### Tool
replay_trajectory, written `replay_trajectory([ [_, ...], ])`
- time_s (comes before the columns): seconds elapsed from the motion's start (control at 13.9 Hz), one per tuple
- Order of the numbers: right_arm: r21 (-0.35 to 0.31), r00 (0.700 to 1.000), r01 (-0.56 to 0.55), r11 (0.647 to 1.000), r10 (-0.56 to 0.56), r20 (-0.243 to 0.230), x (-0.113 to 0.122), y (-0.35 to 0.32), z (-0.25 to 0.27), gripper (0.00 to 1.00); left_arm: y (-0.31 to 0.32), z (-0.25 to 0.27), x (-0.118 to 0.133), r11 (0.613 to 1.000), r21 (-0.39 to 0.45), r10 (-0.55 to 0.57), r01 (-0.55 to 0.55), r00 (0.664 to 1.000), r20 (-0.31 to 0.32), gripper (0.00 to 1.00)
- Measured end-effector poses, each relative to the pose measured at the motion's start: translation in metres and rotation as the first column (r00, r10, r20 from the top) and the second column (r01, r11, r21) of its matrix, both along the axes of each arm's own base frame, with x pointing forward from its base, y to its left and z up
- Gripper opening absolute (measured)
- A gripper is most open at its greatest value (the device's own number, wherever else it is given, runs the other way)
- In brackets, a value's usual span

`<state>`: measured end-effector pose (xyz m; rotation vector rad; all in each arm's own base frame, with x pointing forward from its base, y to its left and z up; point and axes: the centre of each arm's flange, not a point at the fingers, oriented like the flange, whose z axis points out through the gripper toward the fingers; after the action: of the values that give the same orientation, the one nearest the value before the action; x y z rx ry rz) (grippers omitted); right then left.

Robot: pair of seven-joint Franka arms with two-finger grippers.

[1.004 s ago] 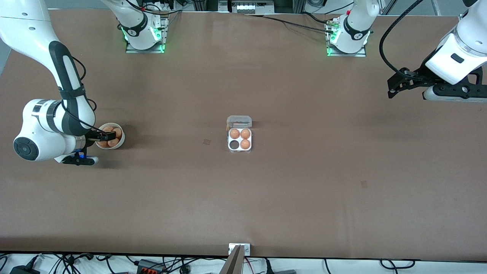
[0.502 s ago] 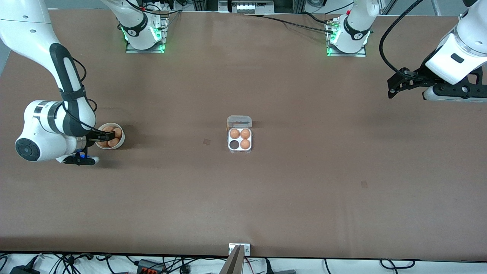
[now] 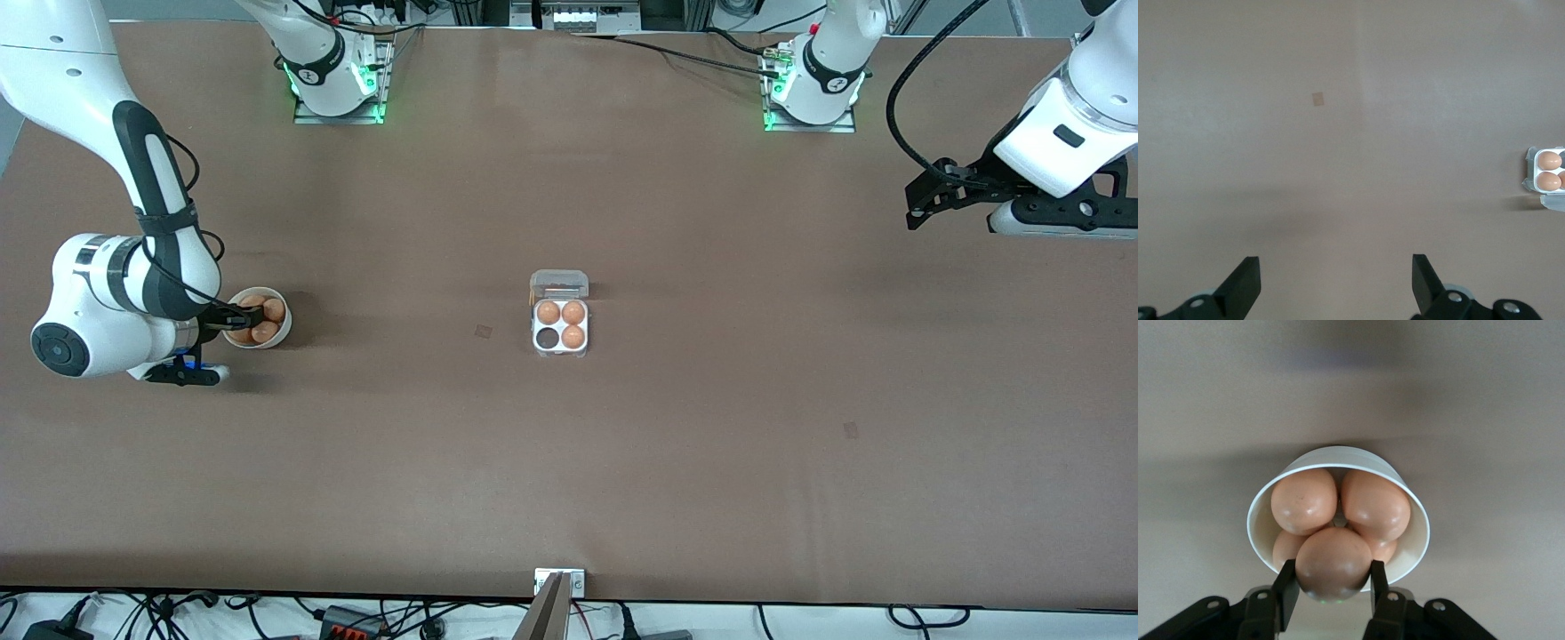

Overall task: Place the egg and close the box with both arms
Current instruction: 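Lower the right gripper and grasp one brown egg in the bowl, then lift the egg and carry it to the clear egg carton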

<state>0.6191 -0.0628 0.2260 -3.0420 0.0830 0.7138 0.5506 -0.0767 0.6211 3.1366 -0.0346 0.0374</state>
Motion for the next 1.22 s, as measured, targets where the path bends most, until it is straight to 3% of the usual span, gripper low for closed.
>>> replay_trajectory([
  [0.29,0.005,1.0,-0.006,1.0,0.006,-0.018,0.003,0.002,0.011,0.47,0.0,0.0,0.0,1.0,0.0,0.0,0.0,1.0,0.0,1.0],
  [0.5,0.025,0.999,-0.033,0.999,0.033,-0.022,0.025,0.021,0.078,0.47,0.0,0.0,0.0,1.0,0.0,0.0,0.0,1.0,0.0,1.0],
  [0.65,0.05,0.996,-0.086,0.995,0.084,0.03,0.041,0.061,0.131,0.47,0.0,0.0,0.0,1.0,0.0,0.0,0.0,1.0,0.0,1.0],
  [0.79,0.107,0.987,-0.144,0.984,0.136,0.084,0.046,0.128,0.154,0.47,0.0,0.0,0.0,1.0,0.0,0.0,0.0,1.0,0.0,1.0],
  [1.0,0.167,0.977,-0.144,0.975,0.114,0.178,0.048,0.226,0.151,0.47,0.0,0.0,0.0,1.0,0.0,0.0,0.0,1.0,0.0,1.0],
  [1.22,0.155,0.967,-0.128,0.979,0.089,0.24,0.042,0.304,0.136,0.47,0.0,0.0,0.0,1.0,0.0,0.0,0.0,1.0,0.001,1.0],
])
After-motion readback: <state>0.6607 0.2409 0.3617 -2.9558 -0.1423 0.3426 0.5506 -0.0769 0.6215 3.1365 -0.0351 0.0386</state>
